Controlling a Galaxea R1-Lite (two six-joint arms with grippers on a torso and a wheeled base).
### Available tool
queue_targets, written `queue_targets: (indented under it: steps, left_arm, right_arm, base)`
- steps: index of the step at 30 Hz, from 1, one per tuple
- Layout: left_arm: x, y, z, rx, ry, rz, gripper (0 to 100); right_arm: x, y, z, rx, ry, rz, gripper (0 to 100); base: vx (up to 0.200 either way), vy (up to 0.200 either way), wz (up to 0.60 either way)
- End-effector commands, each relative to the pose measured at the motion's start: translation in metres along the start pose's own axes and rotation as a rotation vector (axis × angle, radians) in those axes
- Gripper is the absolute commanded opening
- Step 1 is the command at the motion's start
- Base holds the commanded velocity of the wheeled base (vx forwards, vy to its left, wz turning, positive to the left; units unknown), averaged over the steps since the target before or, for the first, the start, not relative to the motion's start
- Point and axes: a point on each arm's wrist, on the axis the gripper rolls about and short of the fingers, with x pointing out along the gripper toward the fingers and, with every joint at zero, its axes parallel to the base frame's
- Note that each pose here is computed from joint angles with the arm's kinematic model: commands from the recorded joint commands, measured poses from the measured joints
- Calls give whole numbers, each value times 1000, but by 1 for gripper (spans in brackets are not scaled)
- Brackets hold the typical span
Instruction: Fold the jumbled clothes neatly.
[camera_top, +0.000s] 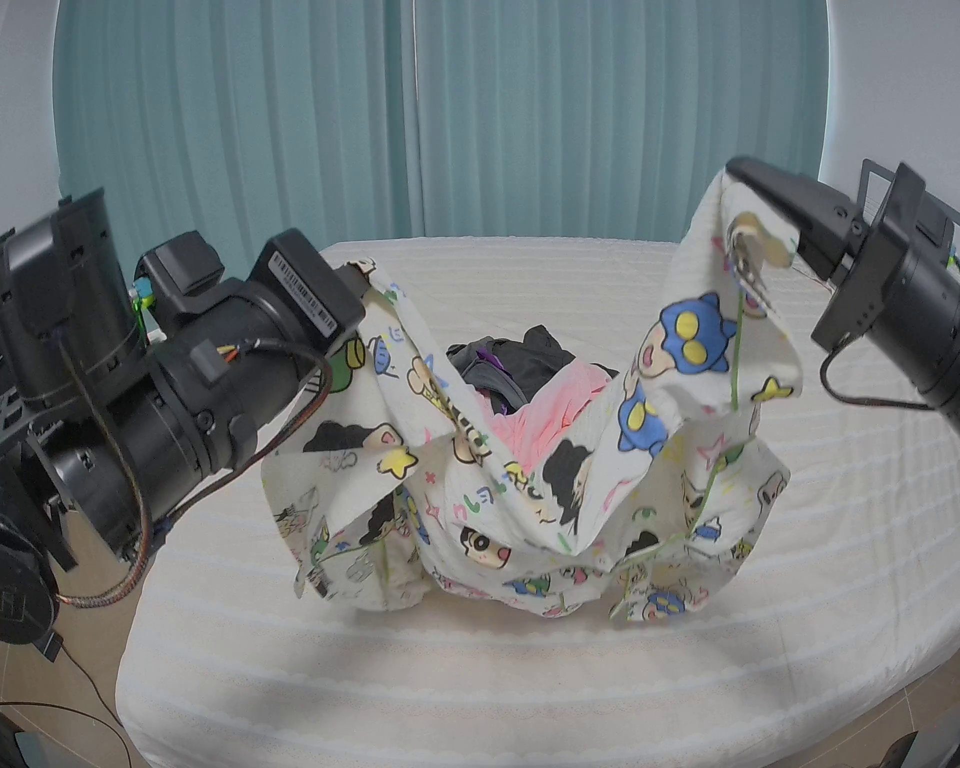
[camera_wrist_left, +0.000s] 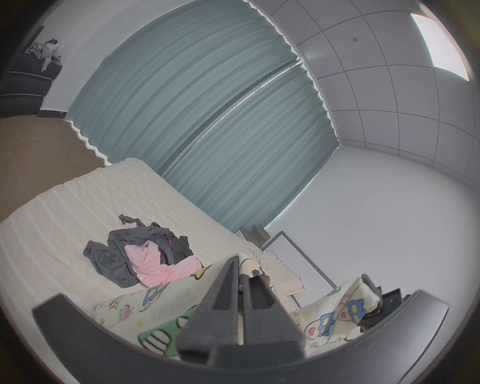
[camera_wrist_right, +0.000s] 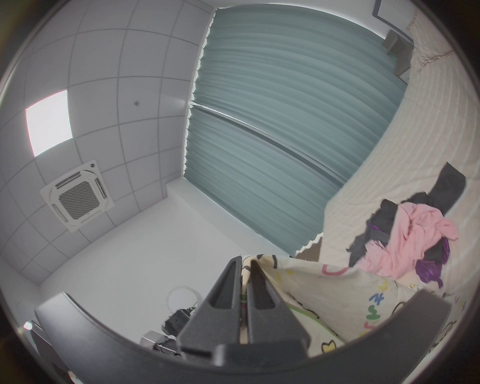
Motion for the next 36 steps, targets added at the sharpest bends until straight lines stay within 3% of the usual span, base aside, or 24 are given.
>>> queue_targets:
  steps: [1, 3, 5, 9, 17, 24, 32, 36]
  left_arm:
    - [2, 28, -35, -12, 109, 91, 0]
    - [2, 28, -35, -12, 109, 91, 0]
    - [17, 48, -66, -48, 181, 167, 0]
    - [22, 58, -83, -70, 219, 198, 0]
    - [15, 65, -95, -76, 297, 197, 0]
    - [14, 63, -94, -83, 297, 189, 0]
    - [8, 63, -101, -74, 326, 186, 0]
    - [6, 61, -99, -86, 323, 181, 0]
  right_arm:
    - [-4, -56, -43, 38, 153, -195, 0]
    - [-4, -56, -43, 38, 153, -195, 0]
    - [-2, -83, -66, 76, 231, -296, 0]
    - [-2, -100, -80, 153, 268, -360, 0]
    - [-11, -106, -85, 181, 216, -307, 0]
    - [-20, -103, -83, 170, 191, -274, 0]
    - [-29, -114, -85, 183, 204, -321, 0]
    - [-30, -111, -82, 180, 188, -298, 0]
  base:
    - [0, 0, 0]
    - [0, 0, 0]
    - [0, 0, 0]
    - [0, 0, 0]
    - [0, 0, 0]
    - [0, 0, 0]
    - [-200, 0, 0]
    - [-50, 0, 0]
